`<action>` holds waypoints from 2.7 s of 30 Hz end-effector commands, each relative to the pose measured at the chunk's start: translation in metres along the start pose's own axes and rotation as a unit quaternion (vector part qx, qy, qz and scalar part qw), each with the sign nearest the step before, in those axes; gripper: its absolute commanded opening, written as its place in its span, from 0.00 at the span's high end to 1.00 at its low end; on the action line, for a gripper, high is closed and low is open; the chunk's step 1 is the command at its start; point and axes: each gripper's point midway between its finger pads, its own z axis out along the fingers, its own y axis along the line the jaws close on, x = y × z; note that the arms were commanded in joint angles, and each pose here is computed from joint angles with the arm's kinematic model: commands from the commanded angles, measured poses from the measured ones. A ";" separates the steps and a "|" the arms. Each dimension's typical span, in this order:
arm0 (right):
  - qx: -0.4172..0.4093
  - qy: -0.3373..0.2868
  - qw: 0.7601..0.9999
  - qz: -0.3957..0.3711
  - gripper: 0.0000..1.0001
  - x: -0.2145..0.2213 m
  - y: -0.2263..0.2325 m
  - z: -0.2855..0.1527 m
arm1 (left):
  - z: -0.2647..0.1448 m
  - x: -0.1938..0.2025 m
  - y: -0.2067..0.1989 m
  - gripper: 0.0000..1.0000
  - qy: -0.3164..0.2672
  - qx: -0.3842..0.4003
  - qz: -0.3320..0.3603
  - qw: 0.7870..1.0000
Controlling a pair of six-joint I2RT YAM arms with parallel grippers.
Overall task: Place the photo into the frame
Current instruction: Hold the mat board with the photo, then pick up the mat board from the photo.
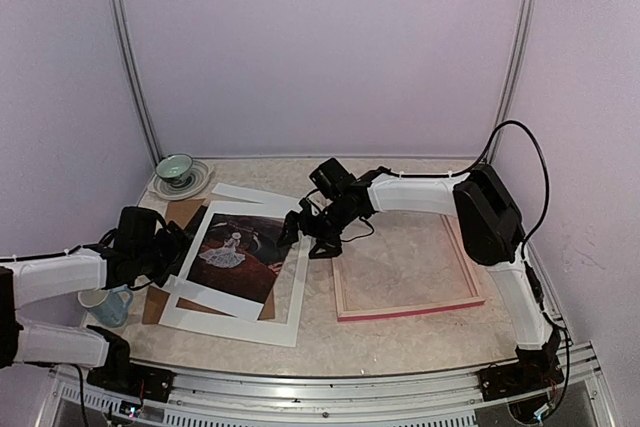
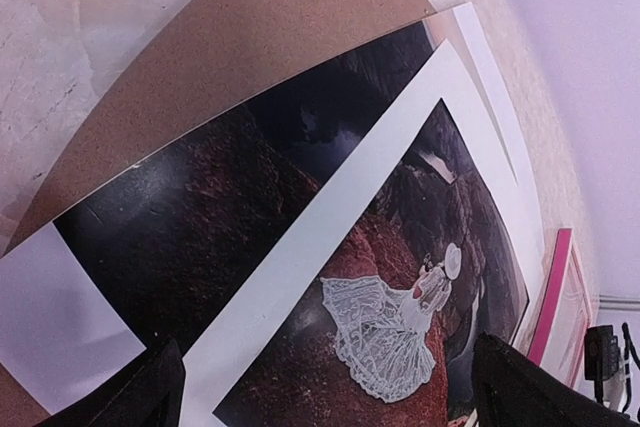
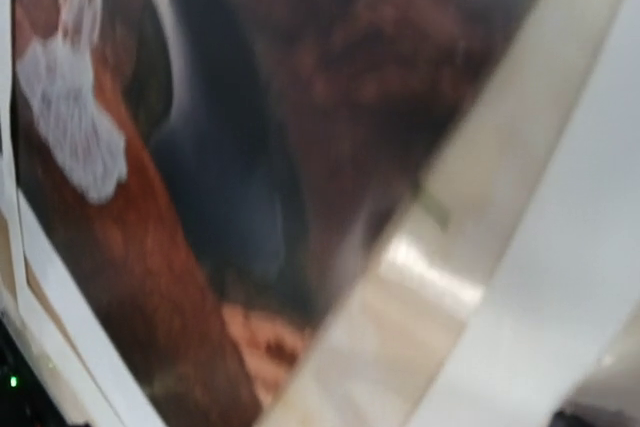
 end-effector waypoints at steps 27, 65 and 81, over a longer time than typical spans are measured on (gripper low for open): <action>-0.024 -0.028 0.998 -0.045 0.01 -0.031 0.015 -0.001 | 0.015 0.002 0.021 0.01 -0.021 -0.057 0.029 0.998; -0.066 0.048 0.996 -0.030 0.01 0.013 0.030 0.044 | 0.018 0.001 0.054 0.01 -0.034 -0.122 0.021 0.992; -0.101 0.081 0.991 -0.024 0.01 0.019 0.041 0.046 | 0.019 0.002 0.051 0.01 -0.029 -0.111 0.019 0.993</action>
